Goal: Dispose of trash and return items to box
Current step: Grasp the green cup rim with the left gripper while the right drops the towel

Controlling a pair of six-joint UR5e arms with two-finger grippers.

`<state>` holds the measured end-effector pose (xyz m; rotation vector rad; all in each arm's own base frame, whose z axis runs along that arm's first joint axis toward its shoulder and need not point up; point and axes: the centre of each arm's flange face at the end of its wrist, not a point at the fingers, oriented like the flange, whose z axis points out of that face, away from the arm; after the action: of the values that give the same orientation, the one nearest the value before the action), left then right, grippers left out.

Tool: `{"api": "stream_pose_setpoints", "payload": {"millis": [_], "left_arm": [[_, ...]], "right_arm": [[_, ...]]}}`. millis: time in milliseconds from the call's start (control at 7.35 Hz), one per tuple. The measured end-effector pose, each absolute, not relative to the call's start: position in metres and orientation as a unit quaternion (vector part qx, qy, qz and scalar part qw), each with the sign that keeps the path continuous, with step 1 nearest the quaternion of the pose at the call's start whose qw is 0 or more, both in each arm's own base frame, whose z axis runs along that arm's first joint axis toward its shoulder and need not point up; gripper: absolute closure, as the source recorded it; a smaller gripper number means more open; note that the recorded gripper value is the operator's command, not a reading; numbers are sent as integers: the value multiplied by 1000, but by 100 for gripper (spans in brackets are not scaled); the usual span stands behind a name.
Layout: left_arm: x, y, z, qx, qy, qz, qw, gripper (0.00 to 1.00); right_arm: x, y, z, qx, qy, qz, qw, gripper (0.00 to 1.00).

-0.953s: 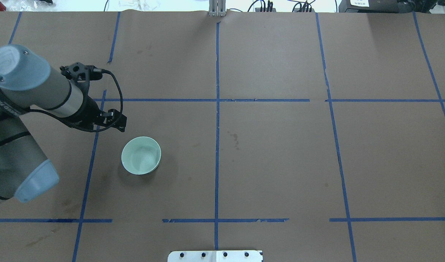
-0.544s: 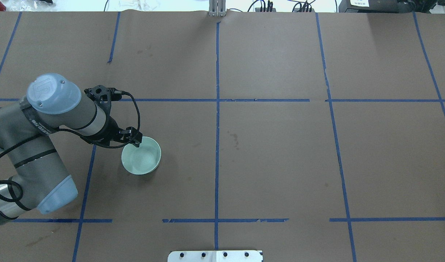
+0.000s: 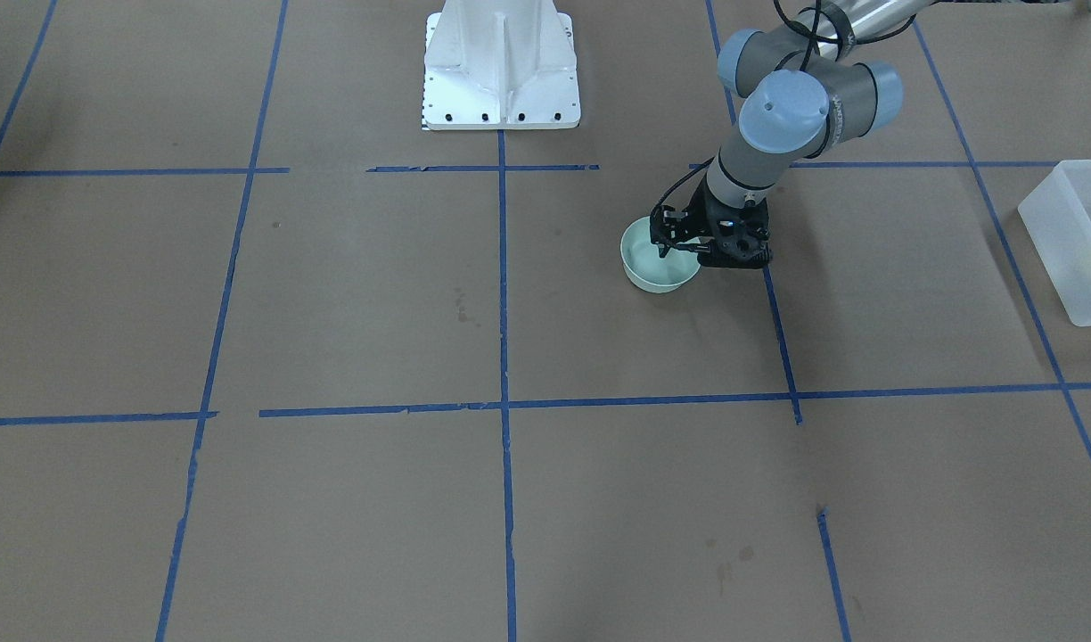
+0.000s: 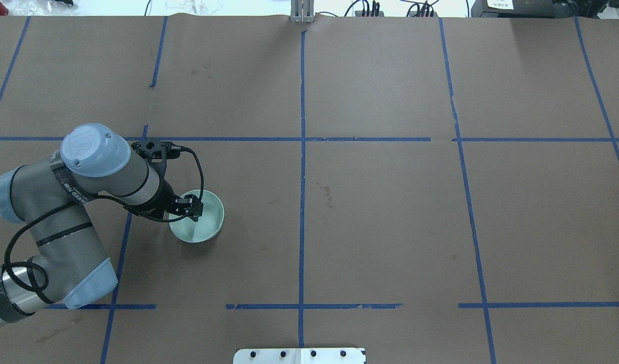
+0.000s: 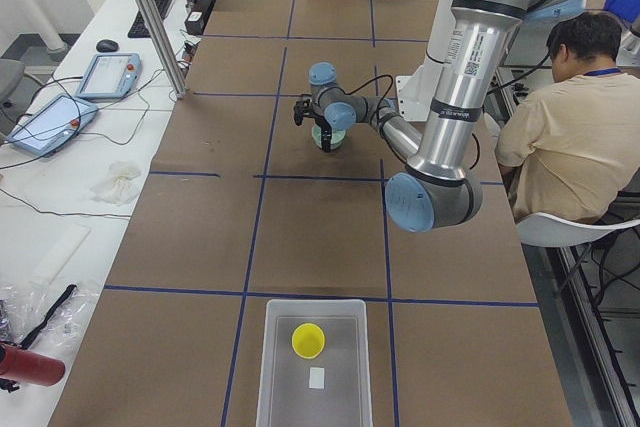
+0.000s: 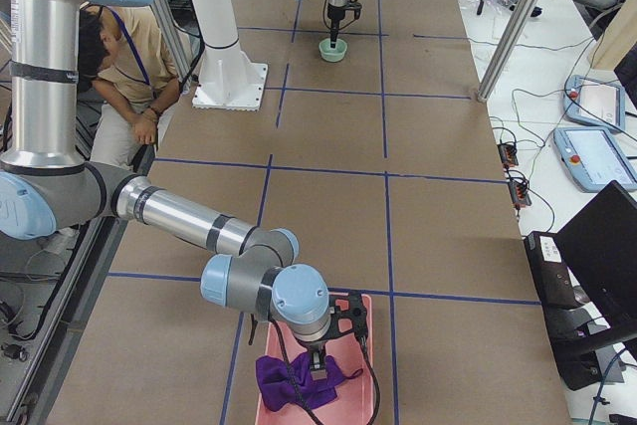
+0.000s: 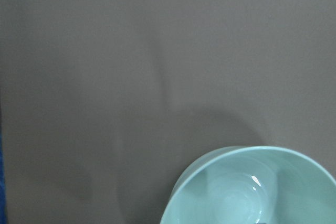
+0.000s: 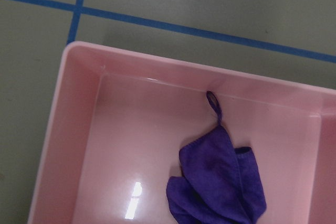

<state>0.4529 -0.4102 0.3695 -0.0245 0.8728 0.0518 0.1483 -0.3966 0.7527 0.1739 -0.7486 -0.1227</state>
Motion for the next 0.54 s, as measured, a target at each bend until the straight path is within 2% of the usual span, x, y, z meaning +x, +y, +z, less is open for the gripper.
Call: {"api": "stream_pose_setpoints", "payload": {"millis": [544], "left_arm": [[452, -408, 370, -8, 421, 28, 906, 100]], "right_arm": [[113, -421, 699, 104, -403, -38, 908, 0]]}}
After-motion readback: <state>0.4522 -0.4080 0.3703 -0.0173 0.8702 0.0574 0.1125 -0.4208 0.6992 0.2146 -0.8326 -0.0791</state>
